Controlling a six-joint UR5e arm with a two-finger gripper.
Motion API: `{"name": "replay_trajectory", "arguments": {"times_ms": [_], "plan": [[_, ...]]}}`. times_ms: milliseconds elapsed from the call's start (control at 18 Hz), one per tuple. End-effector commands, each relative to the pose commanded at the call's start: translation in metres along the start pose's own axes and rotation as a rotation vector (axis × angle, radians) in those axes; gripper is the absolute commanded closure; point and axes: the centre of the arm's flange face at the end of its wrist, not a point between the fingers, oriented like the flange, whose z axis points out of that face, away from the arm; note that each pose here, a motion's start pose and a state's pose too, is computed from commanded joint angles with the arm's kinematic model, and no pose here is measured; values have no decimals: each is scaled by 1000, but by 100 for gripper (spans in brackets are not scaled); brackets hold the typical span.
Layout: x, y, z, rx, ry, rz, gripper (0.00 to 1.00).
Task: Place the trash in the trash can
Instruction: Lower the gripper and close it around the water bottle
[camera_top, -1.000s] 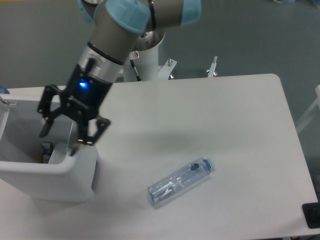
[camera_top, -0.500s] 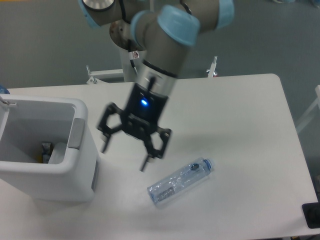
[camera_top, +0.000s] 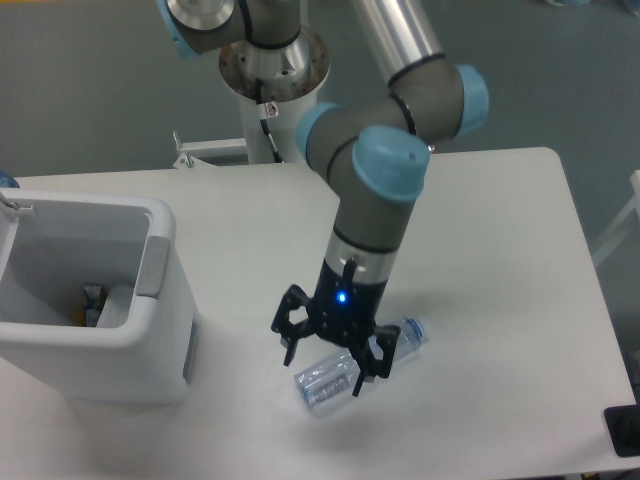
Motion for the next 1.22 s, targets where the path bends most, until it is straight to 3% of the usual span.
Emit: {"name": "replay_trajectory", "arguments": {"times_ms": [167, 278, 722, 1222], "plan": [[17, 13, 35, -114, 7, 124, 0], [23, 15, 53, -165, 5, 156, 0], [31, 13, 96, -274, -7, 197, 0], [41, 14, 124, -318, 11, 212, 1]]}}
